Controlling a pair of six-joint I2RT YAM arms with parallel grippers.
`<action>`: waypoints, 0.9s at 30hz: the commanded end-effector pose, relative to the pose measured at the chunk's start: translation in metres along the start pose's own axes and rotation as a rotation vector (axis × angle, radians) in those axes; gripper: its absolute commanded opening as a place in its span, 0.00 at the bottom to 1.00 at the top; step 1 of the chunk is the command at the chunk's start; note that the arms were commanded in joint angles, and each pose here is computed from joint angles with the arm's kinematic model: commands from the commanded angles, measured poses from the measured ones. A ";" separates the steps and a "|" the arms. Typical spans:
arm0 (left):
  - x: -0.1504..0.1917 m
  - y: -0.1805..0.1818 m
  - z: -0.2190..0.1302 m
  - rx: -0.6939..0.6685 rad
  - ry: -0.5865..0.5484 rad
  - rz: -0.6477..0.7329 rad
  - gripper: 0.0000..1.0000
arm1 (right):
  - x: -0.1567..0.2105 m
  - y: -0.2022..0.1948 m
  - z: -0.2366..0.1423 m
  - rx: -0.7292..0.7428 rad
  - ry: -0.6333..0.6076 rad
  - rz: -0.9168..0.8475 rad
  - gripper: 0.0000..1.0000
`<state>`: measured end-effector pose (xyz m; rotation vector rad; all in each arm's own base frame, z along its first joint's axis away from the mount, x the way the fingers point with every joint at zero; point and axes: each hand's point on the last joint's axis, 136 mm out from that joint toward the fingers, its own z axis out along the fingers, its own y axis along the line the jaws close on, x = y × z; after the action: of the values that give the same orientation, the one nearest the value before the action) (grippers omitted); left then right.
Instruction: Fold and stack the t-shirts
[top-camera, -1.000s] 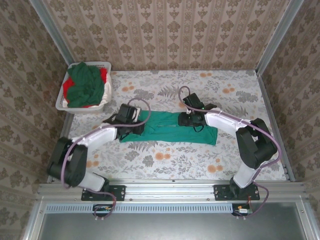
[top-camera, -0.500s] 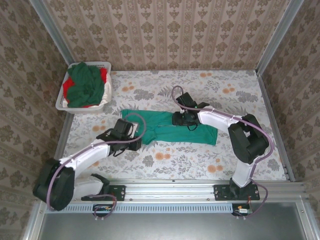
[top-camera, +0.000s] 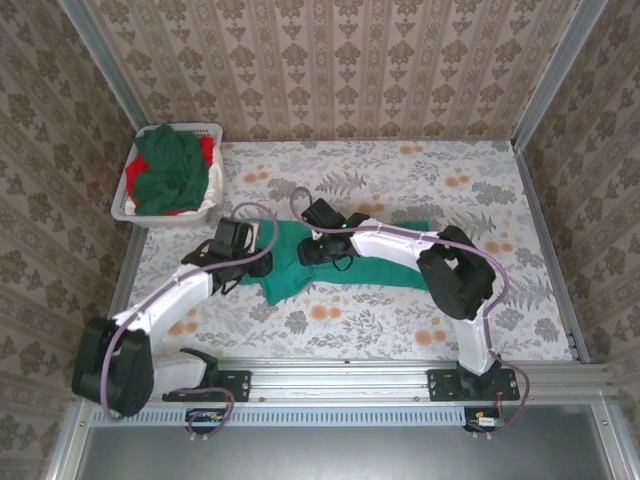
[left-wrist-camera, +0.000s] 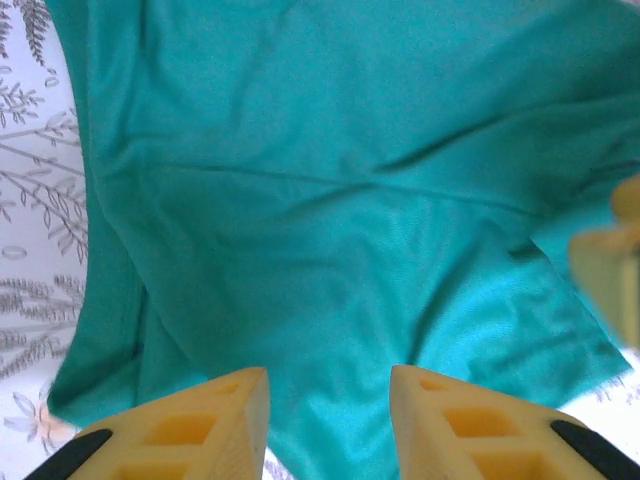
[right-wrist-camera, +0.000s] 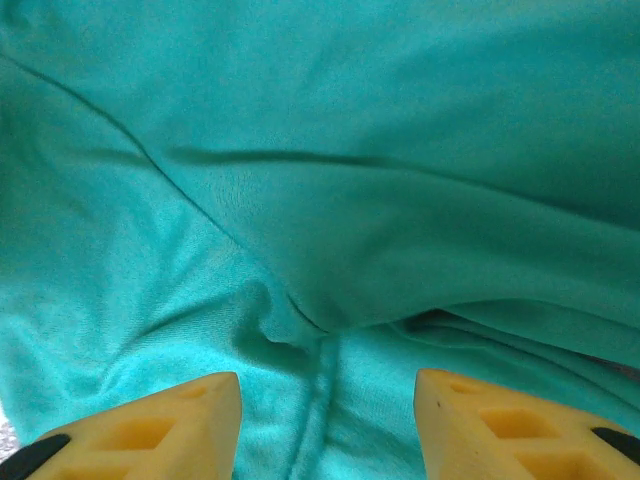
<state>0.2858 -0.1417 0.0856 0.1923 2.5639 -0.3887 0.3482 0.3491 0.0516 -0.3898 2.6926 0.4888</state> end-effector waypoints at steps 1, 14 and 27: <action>0.011 0.000 0.015 0.024 0.068 0.016 0.41 | 0.008 0.005 0.005 -0.003 0.046 -0.022 0.51; -0.028 0.037 0.044 -0.053 0.079 -0.036 0.44 | -0.018 -0.001 0.017 0.082 0.035 -0.026 0.49; -0.041 0.052 0.073 -0.082 0.148 -0.031 0.23 | -0.019 -0.016 0.031 0.185 0.065 -0.046 0.40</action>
<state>0.3575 -0.1166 0.0273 0.1288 2.7407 -0.2836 0.3770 0.3625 0.0369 -0.4116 2.7309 0.3250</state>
